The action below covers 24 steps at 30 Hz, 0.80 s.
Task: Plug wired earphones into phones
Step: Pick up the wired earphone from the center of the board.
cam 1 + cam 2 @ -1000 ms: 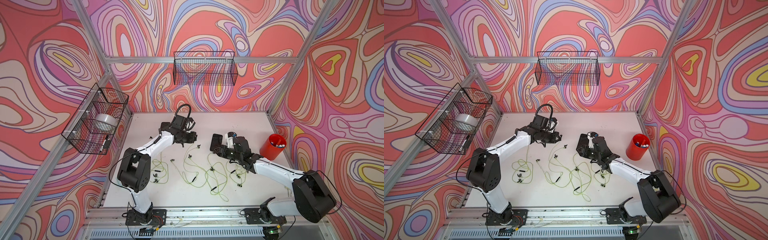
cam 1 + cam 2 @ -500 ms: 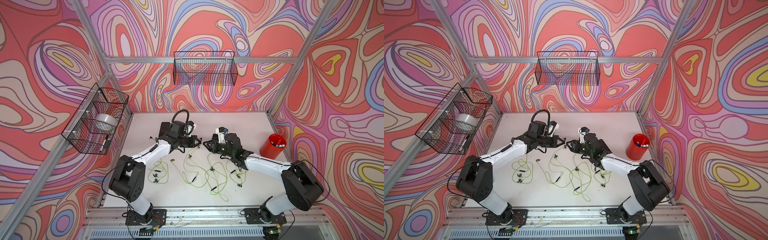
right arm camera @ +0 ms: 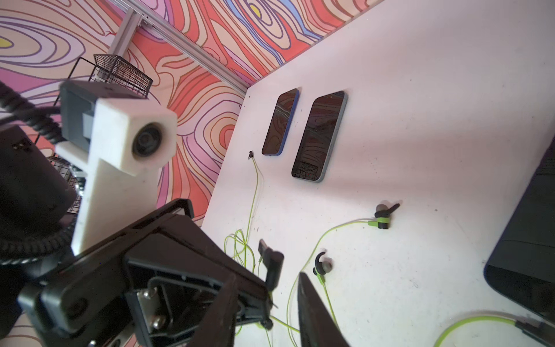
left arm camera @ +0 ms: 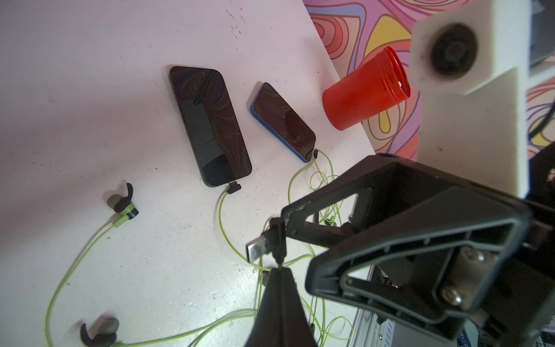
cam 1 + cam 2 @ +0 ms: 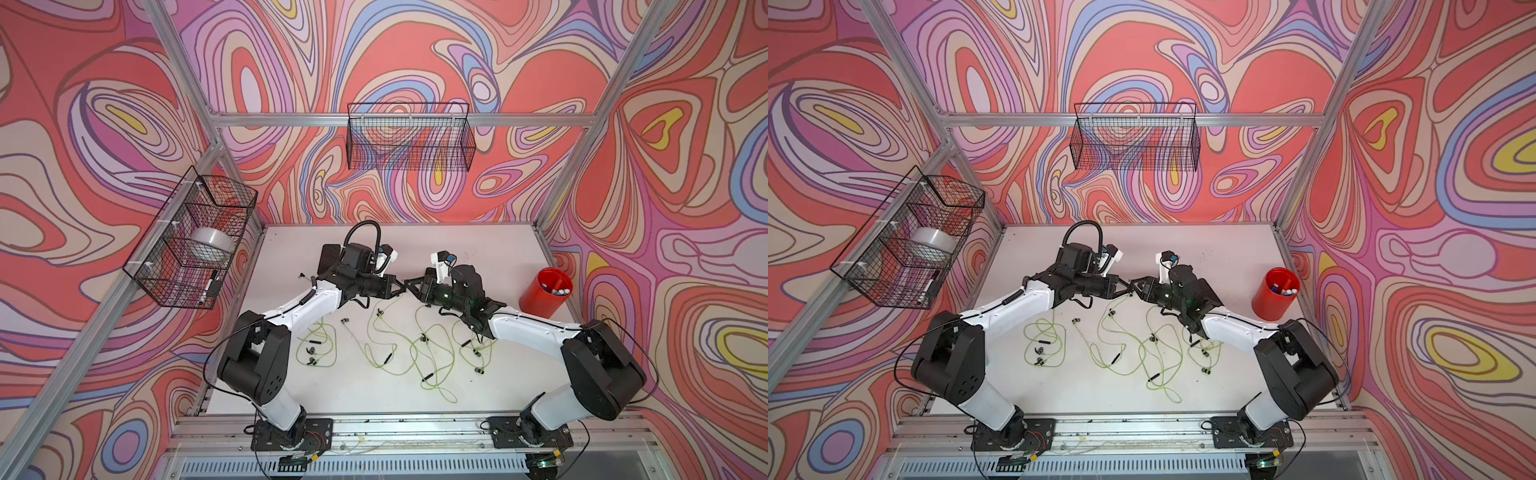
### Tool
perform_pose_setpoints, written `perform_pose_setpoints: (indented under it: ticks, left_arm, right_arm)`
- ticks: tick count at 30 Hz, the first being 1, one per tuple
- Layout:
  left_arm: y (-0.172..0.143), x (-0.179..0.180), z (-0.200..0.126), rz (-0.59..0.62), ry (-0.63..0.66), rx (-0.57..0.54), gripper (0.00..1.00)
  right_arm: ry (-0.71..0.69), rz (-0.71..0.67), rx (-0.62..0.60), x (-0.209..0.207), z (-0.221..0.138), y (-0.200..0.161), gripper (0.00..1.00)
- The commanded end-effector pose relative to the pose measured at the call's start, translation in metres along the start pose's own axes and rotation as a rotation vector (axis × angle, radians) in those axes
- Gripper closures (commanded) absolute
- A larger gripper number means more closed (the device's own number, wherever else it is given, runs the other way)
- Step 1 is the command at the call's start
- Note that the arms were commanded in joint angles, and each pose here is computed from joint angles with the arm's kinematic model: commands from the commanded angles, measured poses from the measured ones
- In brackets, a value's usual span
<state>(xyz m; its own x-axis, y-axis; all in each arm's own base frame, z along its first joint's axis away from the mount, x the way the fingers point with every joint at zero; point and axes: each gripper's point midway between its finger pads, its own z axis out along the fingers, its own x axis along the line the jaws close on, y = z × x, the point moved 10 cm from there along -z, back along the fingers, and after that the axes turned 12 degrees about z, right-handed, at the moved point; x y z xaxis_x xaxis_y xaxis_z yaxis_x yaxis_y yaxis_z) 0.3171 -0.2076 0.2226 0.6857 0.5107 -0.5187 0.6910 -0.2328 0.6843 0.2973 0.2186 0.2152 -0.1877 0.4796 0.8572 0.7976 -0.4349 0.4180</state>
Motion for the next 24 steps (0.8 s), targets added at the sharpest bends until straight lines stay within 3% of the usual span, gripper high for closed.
perform_pose_setpoints:
  ticks: [1, 24]
  left_arm:
    - [-0.0006, -0.0069, -0.003, 0.059, -0.06, -0.009, 1.0]
    - [-0.0021, -0.0088, -0.0033, 0.067, -0.096, -0.017, 1.0]
  right_arm:
    - [0.034, 0.005, 0.0, 0.0017, 0.0012, -0.0001, 0.67]
    - [-0.009, 0.013, 0.015, -0.006, 0.0033, -0.0027, 0.74]
